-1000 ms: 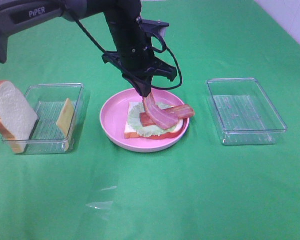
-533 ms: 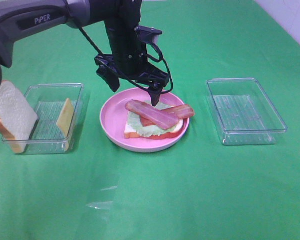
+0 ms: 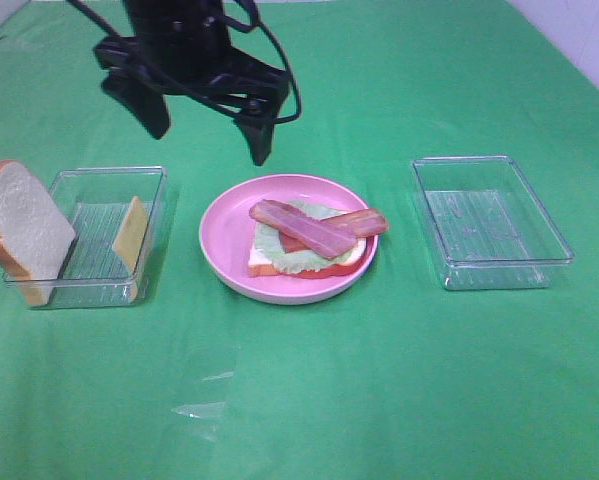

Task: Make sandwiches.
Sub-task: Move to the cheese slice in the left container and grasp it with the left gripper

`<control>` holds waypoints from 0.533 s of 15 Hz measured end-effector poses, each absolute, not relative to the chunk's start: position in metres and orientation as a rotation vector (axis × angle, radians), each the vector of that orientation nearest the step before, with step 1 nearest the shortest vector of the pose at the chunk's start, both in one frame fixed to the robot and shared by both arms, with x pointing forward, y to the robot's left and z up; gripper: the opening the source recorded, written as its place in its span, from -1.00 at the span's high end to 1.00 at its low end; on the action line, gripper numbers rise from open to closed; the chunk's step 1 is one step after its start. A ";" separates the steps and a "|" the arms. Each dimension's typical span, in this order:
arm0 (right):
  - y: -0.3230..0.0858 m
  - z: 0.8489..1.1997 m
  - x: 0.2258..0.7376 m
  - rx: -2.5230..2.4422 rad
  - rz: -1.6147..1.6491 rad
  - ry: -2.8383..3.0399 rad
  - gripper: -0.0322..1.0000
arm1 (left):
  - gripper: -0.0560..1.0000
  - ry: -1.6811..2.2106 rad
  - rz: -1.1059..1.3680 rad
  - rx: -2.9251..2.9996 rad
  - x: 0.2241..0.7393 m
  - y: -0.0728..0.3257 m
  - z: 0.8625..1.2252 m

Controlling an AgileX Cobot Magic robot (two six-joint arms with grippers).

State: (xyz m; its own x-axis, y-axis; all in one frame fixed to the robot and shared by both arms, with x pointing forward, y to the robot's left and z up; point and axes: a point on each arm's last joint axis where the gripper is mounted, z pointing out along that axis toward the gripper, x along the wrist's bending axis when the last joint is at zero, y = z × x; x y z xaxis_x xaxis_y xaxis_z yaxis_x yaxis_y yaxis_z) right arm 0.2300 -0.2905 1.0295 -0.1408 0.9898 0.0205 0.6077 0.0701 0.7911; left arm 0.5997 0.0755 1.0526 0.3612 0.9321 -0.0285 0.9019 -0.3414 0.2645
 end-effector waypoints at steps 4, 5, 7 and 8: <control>-0.291 1.030 0.230 1.585 0.908 1.808 -0.91 | -0.98 2.004 0.122 2.222 0.582 0.168 1.051; -0.291 1.030 0.230 1.585 0.908 1.808 -0.91 | -0.98 2.035 0.116 2.205 0.584 0.176 1.048; -0.291 1.030 0.230 1.585 0.908 1.808 -0.91 | -0.98 2.051 0.101 2.204 0.586 0.177 1.044; -0.291 1.030 0.230 1.585 0.908 1.808 -0.91 | -0.98 2.062 0.081 2.212 0.588 0.176 1.037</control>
